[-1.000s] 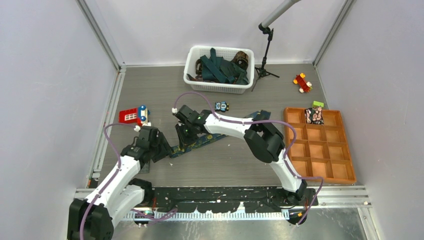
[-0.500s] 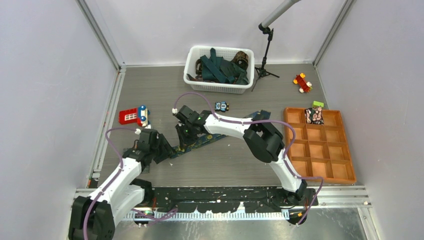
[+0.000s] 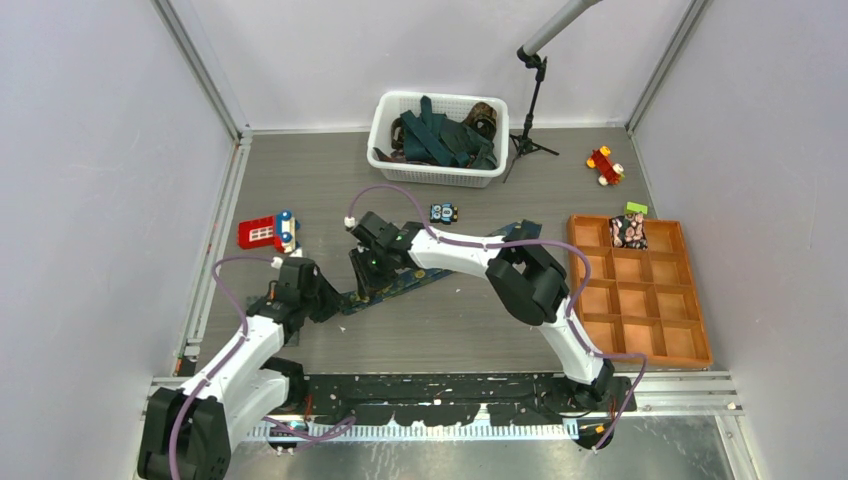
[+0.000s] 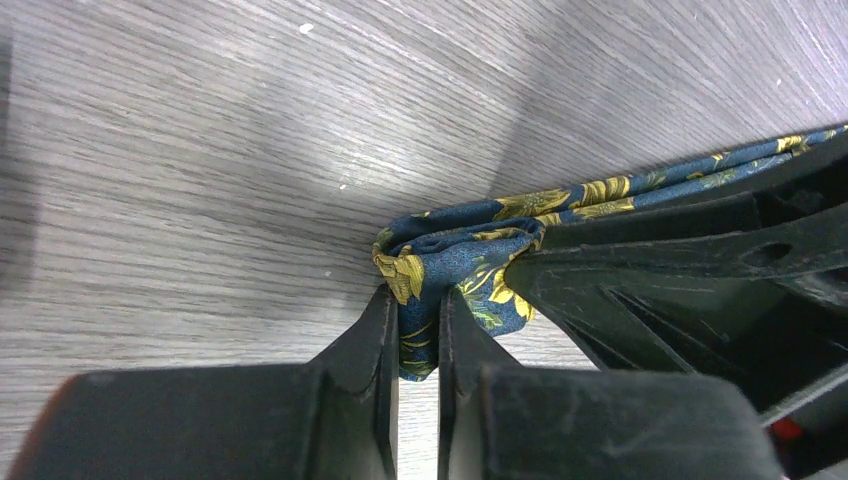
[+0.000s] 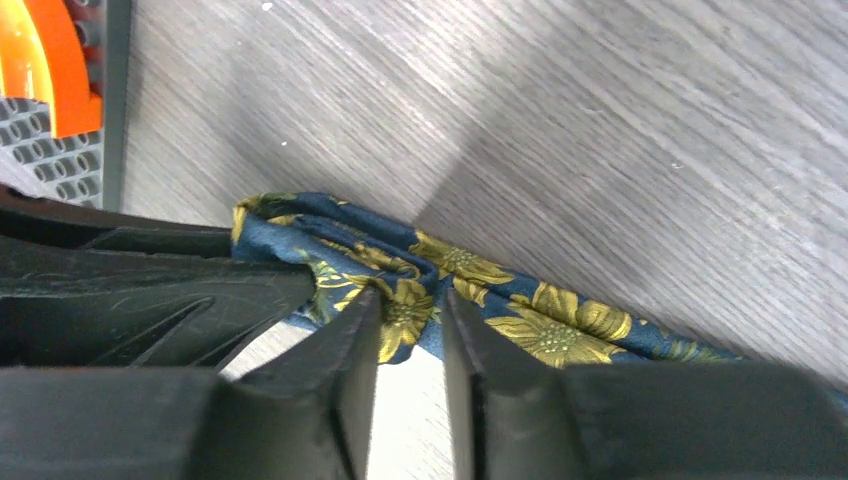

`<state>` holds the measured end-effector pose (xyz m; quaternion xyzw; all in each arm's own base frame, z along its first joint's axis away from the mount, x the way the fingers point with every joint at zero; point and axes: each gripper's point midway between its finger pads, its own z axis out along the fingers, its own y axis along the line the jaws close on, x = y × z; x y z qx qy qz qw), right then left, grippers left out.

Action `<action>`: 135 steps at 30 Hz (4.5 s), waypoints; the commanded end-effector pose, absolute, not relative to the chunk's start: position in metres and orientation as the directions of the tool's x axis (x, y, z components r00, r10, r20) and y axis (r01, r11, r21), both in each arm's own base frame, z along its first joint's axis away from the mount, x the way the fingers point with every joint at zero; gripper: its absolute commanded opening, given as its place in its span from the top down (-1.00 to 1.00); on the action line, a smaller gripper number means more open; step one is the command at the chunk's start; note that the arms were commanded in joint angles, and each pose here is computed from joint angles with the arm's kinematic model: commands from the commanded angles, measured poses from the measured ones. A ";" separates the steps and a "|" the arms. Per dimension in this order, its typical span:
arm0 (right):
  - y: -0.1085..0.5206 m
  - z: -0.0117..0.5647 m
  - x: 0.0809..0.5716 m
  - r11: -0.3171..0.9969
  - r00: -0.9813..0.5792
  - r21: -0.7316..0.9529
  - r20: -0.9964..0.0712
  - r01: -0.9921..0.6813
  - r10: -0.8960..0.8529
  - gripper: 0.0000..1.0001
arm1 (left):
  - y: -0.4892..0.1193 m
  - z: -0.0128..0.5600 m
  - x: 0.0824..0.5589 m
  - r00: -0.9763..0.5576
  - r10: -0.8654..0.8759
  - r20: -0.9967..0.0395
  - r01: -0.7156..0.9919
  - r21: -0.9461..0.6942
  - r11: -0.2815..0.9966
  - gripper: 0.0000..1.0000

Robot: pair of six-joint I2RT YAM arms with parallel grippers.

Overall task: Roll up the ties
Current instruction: Roll the tie into the bin.

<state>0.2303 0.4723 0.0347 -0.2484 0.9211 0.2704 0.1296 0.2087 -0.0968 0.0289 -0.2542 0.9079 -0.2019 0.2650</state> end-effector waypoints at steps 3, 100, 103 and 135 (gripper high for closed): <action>0.455 0.054 0.260 0.756 -0.741 0.263 -0.539 -0.599 -0.399 0.06 | -0.088 0.031 0.208 -0.727 -0.554 -0.406 -0.360 -0.461 0.811 1.00; 0.497 0.100 0.234 0.602 -0.888 0.665 -0.422 -0.442 -0.185 0.52 | -0.119 0.049 0.224 -0.910 -0.264 -0.321 -0.234 -0.130 0.963 0.91; 0.484 0.101 0.240 0.634 -0.888 0.639 -0.423 -0.435 -0.182 0.46 | -0.119 0.048 0.224 -0.909 -0.269 -0.319 -0.238 -0.133 0.962 0.87; 0.478 0.136 0.229 0.634 -0.829 0.556 -0.488 -0.538 -0.275 0.06 | -0.095 0.115 0.211 -0.827 -0.299 -0.476 -0.232 -0.197 0.953 -0.29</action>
